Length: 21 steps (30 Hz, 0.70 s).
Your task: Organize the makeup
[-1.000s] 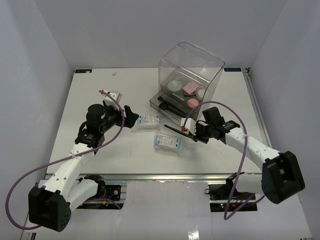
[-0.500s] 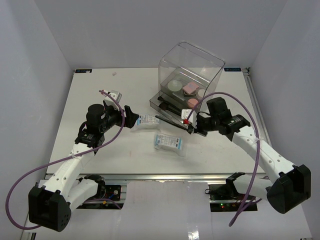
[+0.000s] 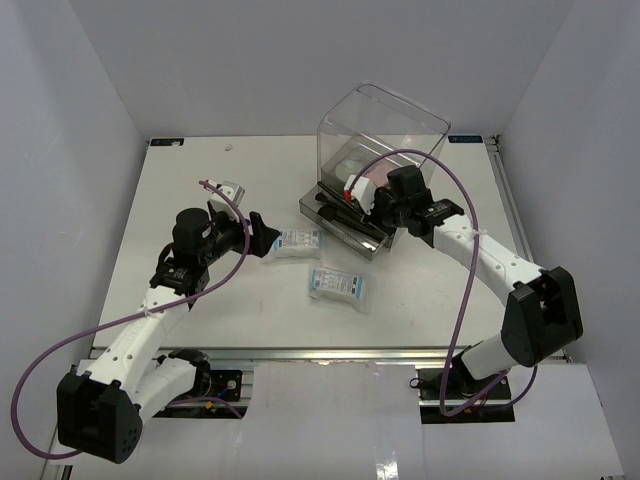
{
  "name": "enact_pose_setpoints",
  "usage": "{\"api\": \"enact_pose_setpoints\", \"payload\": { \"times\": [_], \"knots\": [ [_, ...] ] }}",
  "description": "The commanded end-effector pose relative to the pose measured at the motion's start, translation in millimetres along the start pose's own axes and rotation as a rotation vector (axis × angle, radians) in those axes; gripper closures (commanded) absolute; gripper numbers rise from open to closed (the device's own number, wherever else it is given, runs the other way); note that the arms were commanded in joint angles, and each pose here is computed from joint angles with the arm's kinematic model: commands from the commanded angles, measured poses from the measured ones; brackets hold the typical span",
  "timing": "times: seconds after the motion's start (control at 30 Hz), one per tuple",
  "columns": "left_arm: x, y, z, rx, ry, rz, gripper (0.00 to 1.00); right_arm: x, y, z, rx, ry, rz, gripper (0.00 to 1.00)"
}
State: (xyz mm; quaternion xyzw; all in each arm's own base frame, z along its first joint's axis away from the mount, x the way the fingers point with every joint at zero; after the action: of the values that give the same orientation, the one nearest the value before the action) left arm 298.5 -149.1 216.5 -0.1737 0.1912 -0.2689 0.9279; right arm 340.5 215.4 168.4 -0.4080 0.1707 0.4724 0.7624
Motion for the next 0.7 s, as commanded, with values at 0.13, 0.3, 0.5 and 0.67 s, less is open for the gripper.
{"api": "enact_pose_setpoints", "payload": {
  "times": [0.13, 0.3, 0.5, 0.67],
  "knots": [
    [-4, -5, 3, 0.017, -0.017, -0.025, 0.02, 5, -18, 5, 0.013, 0.011, -0.088, 0.69],
    [-4, -6, 4, 0.017, -0.017, -0.026, 0.02, 3, -15, 7, 0.014, 0.002, -0.088, 0.62],
    [-4, -6, 4, 0.018, -0.019, -0.026, 0.02, -8, 10, 41, -0.022, -0.145, 0.051, 0.72],
    [-6, -4, 7, 0.022, -0.034, -0.01, 0.02, -5, 59, 72, -0.11, -0.245, 0.246, 0.86]
  ]
}}
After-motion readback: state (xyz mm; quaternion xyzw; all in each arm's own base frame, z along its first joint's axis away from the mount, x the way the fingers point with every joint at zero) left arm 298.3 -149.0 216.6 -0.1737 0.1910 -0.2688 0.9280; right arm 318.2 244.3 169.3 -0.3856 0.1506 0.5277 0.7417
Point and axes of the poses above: each gripper's point midway between its finger pads, its own x axis out along the fingers, its own y axis along the line the jaws close on, z = x × y, the point moved 1 cm from there along -x, back along the fingers, and after that the axes turned 12 degrees about -x, right-handed, at the moved point
